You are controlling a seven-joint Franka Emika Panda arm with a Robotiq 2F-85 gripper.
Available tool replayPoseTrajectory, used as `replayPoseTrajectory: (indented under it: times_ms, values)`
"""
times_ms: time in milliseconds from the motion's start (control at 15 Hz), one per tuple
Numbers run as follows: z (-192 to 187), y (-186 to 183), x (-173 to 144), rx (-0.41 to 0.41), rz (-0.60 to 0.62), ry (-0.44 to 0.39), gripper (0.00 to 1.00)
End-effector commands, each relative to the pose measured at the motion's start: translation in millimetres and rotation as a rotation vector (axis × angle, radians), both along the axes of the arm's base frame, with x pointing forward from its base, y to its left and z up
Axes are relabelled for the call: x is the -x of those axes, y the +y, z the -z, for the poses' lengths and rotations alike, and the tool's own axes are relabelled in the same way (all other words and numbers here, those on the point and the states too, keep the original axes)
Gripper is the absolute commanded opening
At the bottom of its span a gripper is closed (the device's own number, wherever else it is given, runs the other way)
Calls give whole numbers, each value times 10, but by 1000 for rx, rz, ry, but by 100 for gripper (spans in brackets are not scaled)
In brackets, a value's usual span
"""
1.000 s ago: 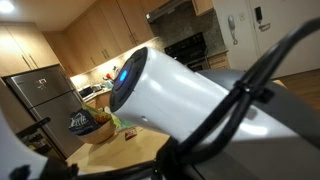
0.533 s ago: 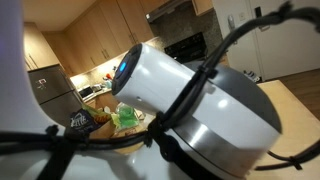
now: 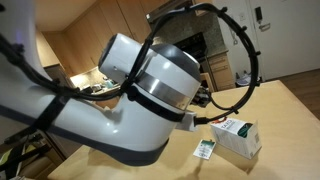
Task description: Pick the object on the table and put it in the box
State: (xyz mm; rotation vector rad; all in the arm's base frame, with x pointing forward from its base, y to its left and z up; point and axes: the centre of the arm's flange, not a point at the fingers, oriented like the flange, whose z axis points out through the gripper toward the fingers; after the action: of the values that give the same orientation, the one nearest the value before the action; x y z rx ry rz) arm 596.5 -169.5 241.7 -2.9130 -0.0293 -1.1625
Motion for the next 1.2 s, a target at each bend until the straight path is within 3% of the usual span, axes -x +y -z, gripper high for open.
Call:
replayPoseTrajectory:
  times_ms: [0,133,333,467,533,800,1133]
  values:
    - [-255,70,236,94,43,102,0]
    - [-272,91,391,169,86,174,0]
    - [-342,-23,562,205,150,258,0]
    - [-372,-54,618,226,176,265,0]
    - [-67,-63,527,191,153,246,1]
    - [-215,-68,562,215,169,249,1]
    - [-74,-200,477,134,179,299,0]
